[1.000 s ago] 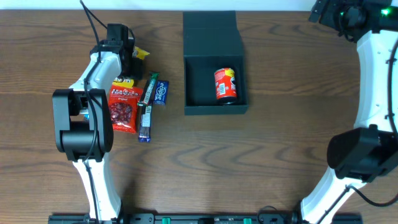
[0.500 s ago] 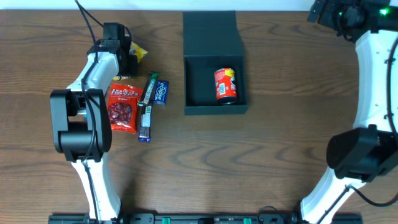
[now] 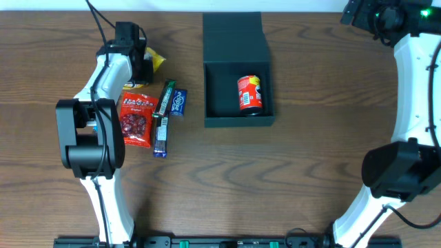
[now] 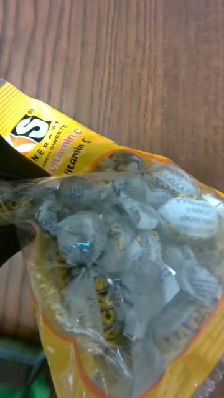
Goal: Pack container
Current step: 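Lift the yellow Hacks bag with the left gripper, then place the yellow bag into the box beside the can and release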
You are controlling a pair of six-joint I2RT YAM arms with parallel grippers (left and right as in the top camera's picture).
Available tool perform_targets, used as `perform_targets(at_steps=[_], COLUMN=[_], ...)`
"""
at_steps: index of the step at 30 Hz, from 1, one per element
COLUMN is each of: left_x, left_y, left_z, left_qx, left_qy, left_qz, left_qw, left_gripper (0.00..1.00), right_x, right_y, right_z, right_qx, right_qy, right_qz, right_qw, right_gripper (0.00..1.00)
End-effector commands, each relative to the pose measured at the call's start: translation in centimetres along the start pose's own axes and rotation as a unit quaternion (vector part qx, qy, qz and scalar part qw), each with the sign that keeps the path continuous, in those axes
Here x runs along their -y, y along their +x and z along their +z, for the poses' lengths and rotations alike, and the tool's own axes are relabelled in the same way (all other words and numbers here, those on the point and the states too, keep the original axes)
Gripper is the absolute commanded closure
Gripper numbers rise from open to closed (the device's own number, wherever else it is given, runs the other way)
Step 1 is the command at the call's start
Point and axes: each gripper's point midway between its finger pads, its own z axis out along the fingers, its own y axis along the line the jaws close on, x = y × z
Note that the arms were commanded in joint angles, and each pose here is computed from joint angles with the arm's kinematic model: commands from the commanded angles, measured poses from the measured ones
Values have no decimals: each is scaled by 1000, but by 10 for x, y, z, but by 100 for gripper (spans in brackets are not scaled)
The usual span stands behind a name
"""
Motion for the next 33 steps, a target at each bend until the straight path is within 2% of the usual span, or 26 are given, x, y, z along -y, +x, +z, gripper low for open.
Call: perform_targets(at_steps=[1,7,11,18,24,28,33], left_x=[8,51,99,184,232,249,265], left_y=[-43,-85,-93,-49,-16,13,33], left_z=[-33,-88,-117,-128,-139,-146,-152], left_qx=[51,105,117,54,48,33,25], left_qy=[-4,22,55,93,71,37,26], left_qz=[-14,-38,-76,-180,-137,-159,-137], left_qw=[999,994,989,978,987,986,990], left_gripper=[94,94,94,94,94,94,94], right_x=[-4,3,12,28,43,47,47], right_y=[4,2,0,-5,-17,-20,-16], right_z=[5,5,4,3,1,1,1], right_qx=[-6,-5,-4,3,23,29,20], right_qy=[-3,1,7,18,25,27,27], right_qz=[5,10,16,30,39,43,43], right_qw=[1000,1000,1000,999,999,998,998], right_gripper=[1,1,1,1,1,1,1])
